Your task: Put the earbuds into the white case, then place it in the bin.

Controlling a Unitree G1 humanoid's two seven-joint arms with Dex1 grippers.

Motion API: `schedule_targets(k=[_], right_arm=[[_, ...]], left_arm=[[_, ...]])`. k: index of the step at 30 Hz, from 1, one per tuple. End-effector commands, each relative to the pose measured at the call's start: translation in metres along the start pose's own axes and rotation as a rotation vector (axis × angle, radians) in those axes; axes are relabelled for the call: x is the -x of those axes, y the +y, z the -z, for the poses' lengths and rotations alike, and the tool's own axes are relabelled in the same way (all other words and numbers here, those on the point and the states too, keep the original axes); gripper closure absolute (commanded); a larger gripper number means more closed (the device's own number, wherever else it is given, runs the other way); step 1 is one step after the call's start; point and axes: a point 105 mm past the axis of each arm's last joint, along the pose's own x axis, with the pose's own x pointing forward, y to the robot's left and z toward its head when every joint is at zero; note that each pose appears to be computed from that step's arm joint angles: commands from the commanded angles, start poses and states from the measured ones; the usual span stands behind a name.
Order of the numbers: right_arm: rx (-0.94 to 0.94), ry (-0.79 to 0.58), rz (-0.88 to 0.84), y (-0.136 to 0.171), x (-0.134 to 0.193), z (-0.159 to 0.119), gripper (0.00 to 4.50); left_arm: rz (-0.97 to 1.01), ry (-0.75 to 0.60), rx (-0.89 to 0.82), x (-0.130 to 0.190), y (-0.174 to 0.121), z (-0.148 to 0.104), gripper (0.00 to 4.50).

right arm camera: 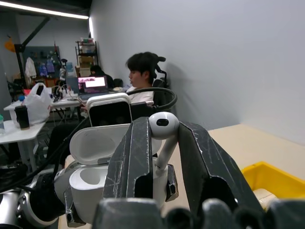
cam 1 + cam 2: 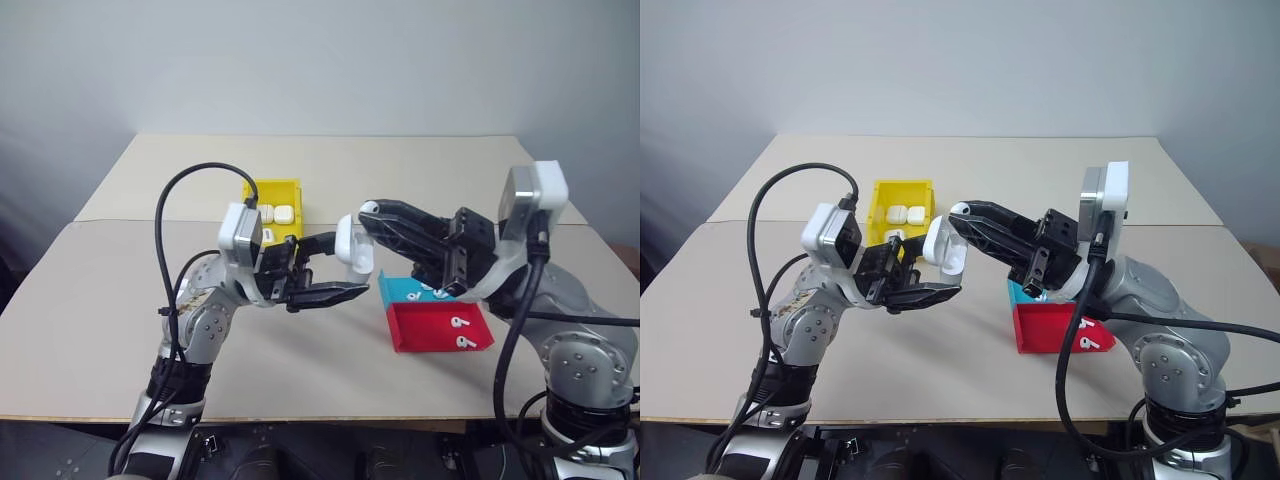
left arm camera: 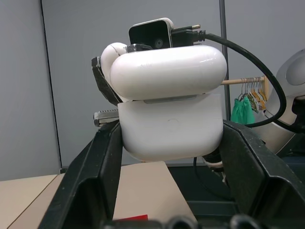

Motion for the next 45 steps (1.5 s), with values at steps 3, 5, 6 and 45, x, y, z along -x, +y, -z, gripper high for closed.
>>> schedule_targets(k=[3,5,6,45], right_arm=[[0.018,0.034,-0.035,0.006,-0.001,0.005,3.88],[0.013,0.026,-0.044,0.007,-0.001,0.003,3.88],[0.008,0.020,-0.050,0.009,-0.001,0.003,3.88],[0.581,0.783,-0.042,-0.080,0.057,0.016,1.68]], left_arm=[[0.009,-0.027,-0.044,-0.003,-0.001,-0.010,1.74],[0.008,-0.026,-0.044,-0.003,-0.001,-0.010,1.74],[0.008,-0.026,-0.044,-0.003,-0.001,-0.010,1.74],[-0.135,0.007,-0.127,0.007,0.006,-0.009,1.74]])
